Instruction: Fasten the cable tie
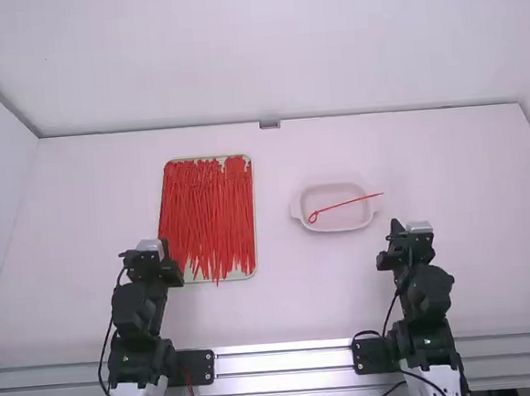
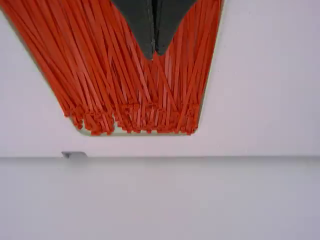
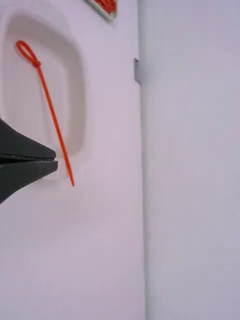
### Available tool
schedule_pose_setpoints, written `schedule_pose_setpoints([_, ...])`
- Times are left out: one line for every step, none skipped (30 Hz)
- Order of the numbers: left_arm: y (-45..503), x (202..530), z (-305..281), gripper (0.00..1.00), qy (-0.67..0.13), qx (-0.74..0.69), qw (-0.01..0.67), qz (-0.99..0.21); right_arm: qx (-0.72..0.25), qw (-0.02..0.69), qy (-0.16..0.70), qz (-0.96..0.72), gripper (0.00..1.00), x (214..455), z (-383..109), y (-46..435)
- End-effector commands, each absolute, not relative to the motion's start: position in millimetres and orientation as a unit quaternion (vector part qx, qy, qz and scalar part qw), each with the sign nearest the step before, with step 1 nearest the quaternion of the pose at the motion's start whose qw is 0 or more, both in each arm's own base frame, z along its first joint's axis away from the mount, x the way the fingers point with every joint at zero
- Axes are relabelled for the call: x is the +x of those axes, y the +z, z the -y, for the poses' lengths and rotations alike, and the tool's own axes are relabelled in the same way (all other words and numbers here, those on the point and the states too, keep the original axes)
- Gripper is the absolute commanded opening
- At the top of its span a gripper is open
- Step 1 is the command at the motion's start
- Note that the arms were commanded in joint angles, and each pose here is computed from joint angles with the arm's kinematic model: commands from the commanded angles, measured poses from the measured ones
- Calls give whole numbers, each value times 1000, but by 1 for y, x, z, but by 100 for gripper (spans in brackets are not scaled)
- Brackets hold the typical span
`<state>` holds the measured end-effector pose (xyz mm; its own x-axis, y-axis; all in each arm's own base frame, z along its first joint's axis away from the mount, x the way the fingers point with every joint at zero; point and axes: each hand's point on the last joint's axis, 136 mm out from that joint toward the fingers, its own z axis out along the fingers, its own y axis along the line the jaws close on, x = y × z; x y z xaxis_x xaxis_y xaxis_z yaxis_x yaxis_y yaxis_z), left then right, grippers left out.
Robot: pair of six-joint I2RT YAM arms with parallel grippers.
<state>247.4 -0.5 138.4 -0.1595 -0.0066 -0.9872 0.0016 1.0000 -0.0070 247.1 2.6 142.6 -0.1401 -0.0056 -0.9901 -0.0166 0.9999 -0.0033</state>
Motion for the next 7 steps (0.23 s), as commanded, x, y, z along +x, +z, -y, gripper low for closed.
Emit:
schedule_pose_setpoints([139,247,0,0,0,0,655,-756,-5,661,6,-750,0,246,-3,143])
schedule_pose_setpoints([142,246,0,0,0,0,660,-751,-5,666,6,-746,0,246,-3,146])
schedule_pose_setpoints([144,246,0,0,0,0,663,-749,-5,669,6,-744,0,246,-3,148])
schedule_pose_setpoints([145,246,0,0,0,0,665,-747,-5,669,6,-743,0,246,-3,148])
schedule_pose_setpoints([148,246,0,0,0,0,669,-744,-5,669,6,-743,0,246,-3,148])
schedule_pose_setpoints([148,246,0,0,0,0,669,-743,-5,669,6,-743,0,246,-3,148])
schedule_pose_setpoints([148,246,0,0,0,0,669,-743,-5,669,6,-743,0,246,-3,148])
